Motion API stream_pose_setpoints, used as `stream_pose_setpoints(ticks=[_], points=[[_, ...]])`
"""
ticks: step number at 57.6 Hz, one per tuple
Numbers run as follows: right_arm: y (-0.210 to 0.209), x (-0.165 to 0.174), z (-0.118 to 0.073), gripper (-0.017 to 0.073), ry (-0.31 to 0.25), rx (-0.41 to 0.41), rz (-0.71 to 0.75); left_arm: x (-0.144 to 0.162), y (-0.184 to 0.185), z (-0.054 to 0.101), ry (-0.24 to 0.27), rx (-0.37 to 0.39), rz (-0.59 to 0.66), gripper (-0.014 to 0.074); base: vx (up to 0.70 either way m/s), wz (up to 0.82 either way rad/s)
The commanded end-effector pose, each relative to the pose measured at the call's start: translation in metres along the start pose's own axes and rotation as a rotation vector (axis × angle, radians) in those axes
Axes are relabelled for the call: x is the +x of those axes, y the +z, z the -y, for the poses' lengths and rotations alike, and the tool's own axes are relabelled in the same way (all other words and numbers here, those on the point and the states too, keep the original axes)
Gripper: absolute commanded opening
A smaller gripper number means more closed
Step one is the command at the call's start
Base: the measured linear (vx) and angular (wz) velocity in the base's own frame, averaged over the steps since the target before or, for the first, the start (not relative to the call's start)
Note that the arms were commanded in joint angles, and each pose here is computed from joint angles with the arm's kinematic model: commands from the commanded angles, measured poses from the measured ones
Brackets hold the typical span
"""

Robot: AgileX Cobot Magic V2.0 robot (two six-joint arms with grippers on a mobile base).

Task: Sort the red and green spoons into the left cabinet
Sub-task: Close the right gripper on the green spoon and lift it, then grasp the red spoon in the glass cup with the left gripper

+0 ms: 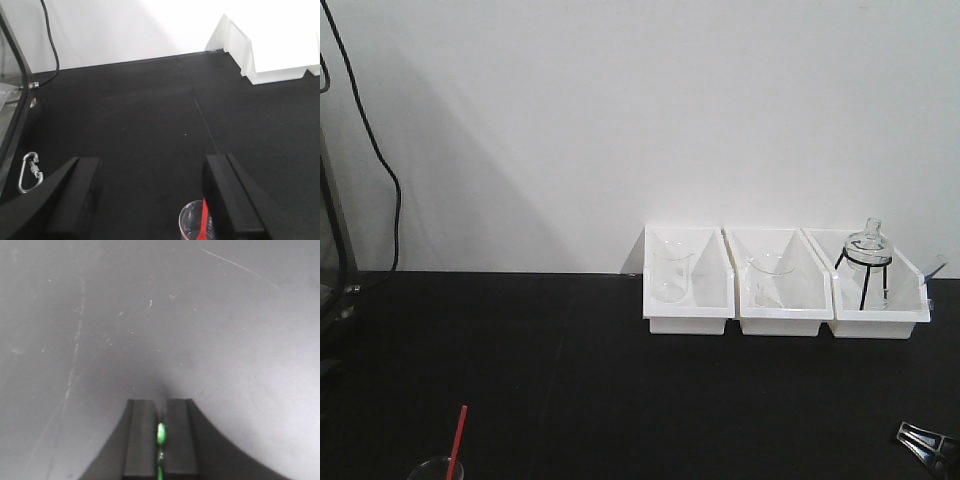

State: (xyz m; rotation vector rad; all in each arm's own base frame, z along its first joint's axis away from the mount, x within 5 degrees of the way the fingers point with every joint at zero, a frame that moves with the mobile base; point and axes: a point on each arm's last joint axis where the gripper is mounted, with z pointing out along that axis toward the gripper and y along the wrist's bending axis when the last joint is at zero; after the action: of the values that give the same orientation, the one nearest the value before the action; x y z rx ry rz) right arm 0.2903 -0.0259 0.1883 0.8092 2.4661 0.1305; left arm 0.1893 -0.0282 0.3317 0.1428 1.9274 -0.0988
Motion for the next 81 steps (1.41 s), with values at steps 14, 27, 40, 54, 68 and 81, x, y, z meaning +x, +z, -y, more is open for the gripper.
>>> stream_pose_setpoints(ticks=[14,27,40,54,68,81], points=[[-0.027,-0.022,-0.010,-0.0007,-0.018,-0.097,0.168,-0.021,-0.006,0.000,-0.005,0.001,0.125,0.0554,0.00,0.00],[-0.075,-0.037,-0.018,-0.0004,-0.077,-0.190,0.346,-0.021,-0.006,0.001,-0.057,0.013,0.125,0.0554,0.00,0.00],[-0.144,-0.045,-0.022,-0.0004,-0.182,-0.261,0.547,-0.015,-0.006,0.004,-0.083,0.041,0.052,0.0554,0.00,0.00],[-0.190,-0.041,-0.017,-0.0004,-0.274,-0.278,0.678,-0.029,0.020,0.014,-0.054,0.155,-0.120,0.0554,0.00,0.00],[-0.199,-0.033,-0.011,-0.0004,-0.366,-0.224,0.656,-0.035,0.082,0.022,-0.078,0.232,-0.287,0.0554,0.00,0.00],[-0.196,-0.031,-0.009,-0.0004,-0.384,-0.196,0.622,-0.021,0.140,0.022,-0.093,0.226,-0.399,0.0531,0.00,0.00]])
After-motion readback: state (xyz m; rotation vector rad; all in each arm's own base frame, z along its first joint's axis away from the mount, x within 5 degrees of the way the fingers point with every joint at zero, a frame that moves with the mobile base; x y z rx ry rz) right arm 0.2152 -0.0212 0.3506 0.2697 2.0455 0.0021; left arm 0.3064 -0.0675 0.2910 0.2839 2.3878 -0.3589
